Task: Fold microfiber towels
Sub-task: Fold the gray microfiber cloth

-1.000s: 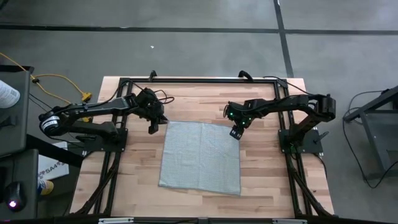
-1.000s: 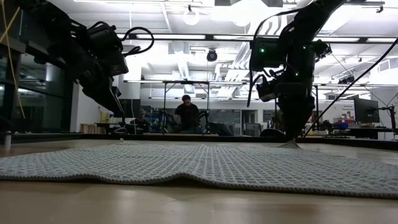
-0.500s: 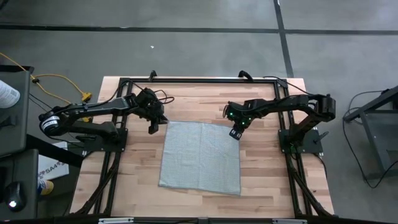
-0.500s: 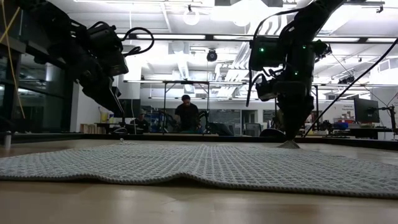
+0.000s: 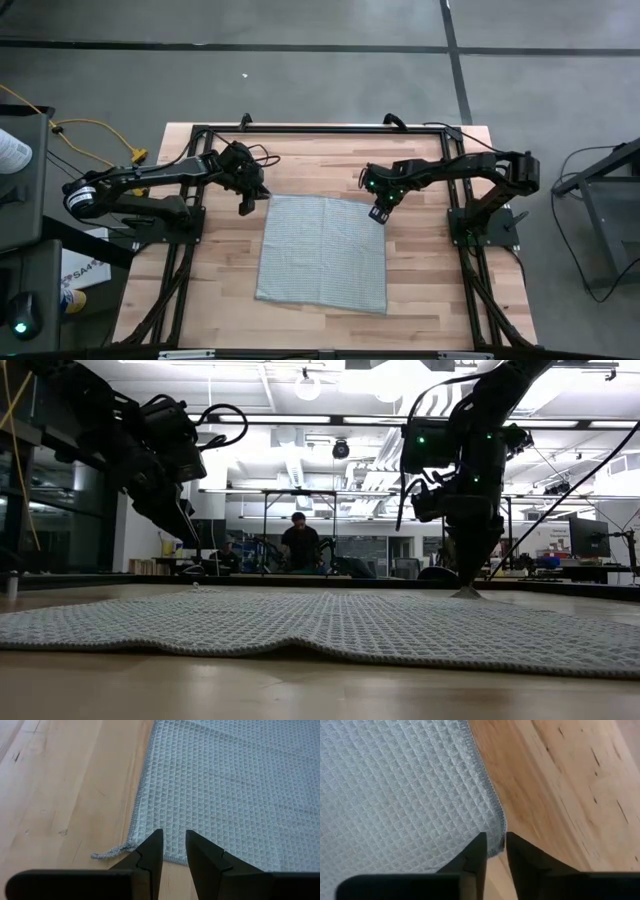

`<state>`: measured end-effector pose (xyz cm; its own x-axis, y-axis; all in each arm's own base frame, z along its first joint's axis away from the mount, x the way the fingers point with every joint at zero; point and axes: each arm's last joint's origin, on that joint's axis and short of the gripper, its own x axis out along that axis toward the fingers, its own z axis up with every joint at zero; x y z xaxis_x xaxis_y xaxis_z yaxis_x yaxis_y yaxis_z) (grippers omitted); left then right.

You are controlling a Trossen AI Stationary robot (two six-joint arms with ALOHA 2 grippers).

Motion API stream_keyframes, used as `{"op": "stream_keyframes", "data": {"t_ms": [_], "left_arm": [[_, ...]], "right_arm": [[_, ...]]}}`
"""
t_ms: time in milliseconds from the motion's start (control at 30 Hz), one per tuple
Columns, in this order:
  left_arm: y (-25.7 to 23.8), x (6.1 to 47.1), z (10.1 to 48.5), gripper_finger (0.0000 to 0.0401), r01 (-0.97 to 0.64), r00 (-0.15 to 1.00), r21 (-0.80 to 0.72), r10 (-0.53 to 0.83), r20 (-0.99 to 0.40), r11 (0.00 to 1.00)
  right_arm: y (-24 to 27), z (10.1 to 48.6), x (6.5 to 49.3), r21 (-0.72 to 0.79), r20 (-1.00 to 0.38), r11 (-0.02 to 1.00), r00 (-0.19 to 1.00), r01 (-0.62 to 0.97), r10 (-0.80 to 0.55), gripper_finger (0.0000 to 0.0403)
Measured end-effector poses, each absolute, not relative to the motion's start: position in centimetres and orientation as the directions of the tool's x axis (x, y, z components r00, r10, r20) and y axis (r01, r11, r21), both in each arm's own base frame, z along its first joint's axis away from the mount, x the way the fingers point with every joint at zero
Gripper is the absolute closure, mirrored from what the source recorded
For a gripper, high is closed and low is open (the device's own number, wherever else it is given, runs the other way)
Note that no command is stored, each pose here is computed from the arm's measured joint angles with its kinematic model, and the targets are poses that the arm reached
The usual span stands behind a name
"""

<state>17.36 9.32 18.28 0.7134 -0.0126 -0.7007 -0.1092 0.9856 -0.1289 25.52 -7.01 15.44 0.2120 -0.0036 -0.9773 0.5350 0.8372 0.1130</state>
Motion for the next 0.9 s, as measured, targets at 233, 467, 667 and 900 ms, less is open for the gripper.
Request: {"op": "stream_keyframes", "data": {"t_ms": [233, 467, 667, 900], "left_arm": [[9.3, 17.4, 18.3, 0.0318, -0.110, 0.713, -0.129, -0.012, -0.701, 0.986], [9.3, 17.4, 18.3, 0.0318, -0.110, 0.713, -0.129, -0.012, -0.701, 0.986], [9.3, 17.4, 18.3, 0.0318, -0.110, 0.714, -0.129, -0.012, -0.700, 0.986], [9.3, 17.4, 18.3, 0.0318, -0.114, 0.714, -0.133, -0.012, -0.700, 0.985]], "right_arm": [[-7.0, 15.4, 25.5, 0.111, -0.978, 0.836, 0.211, 0.538, -0.006, 0.0282], [-6.6, 14.0, 24.4, 0.112, -0.984, 0.821, 0.176, 0.560, 0.014, 0.0268], [-6.4, 13.8, 24.6, 0.107, -0.980, 0.831, 0.198, 0.546, -0.003, 0.0278], [-6.6, 13.9, 25.1, 0.104, -0.970, 0.840, 0.240, 0.533, -0.032, 0.0286]]}}
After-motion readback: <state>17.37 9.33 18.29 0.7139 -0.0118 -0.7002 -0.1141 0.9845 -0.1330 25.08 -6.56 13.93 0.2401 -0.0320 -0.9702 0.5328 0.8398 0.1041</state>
